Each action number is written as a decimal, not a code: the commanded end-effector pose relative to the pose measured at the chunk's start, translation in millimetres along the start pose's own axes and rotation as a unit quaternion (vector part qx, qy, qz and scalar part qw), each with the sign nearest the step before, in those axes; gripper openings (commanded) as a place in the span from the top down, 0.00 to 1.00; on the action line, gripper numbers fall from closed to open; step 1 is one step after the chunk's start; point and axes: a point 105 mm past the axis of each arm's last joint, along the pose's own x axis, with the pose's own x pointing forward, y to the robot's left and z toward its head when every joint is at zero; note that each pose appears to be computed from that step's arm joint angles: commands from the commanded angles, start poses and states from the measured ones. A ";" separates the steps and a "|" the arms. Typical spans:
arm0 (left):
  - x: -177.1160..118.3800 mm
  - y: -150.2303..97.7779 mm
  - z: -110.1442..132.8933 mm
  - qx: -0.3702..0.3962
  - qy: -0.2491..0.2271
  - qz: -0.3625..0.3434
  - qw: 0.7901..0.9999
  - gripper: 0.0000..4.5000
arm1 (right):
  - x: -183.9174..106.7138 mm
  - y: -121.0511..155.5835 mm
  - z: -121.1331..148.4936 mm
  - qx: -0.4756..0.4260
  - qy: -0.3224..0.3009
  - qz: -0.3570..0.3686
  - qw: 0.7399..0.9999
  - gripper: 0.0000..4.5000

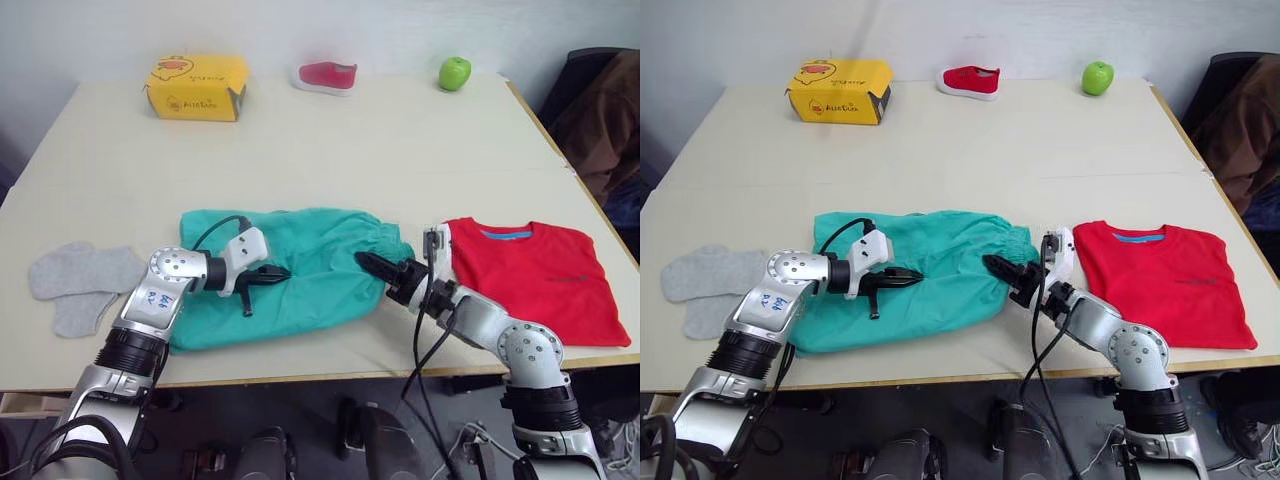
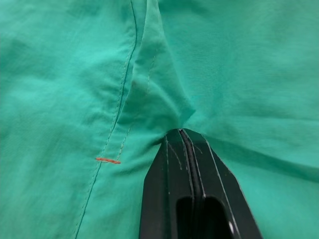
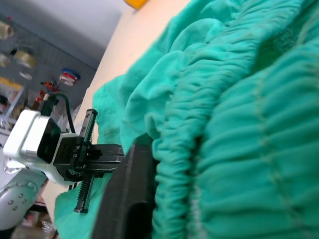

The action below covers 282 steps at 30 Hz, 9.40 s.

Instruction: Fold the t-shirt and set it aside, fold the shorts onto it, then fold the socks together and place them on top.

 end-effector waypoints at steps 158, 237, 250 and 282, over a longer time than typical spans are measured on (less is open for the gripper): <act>-154.6 -10.1 30.0 -0.127 -0.055 0.177 0.974 0.00 | 140.4 65.6 -84.1 0.013 0.283 0.135 0.949 1.00; -144.0 -17.4 11.9 -0.131 -0.050 0.214 0.967 0.00 | -68.8 83.2 109.4 -0.336 0.097 0.246 0.904 0.00; -227.4 -7.4 -70.1 -0.153 0.113 0.330 0.925 0.00 | -54.9 103.3 85.2 -0.288 0.108 0.322 0.896 0.00; -226.2 4.5 -123.3 -0.298 0.156 0.222 0.915 1.00 | -65.5 101.1 73.6 -0.277 0.104 0.281 0.913 0.00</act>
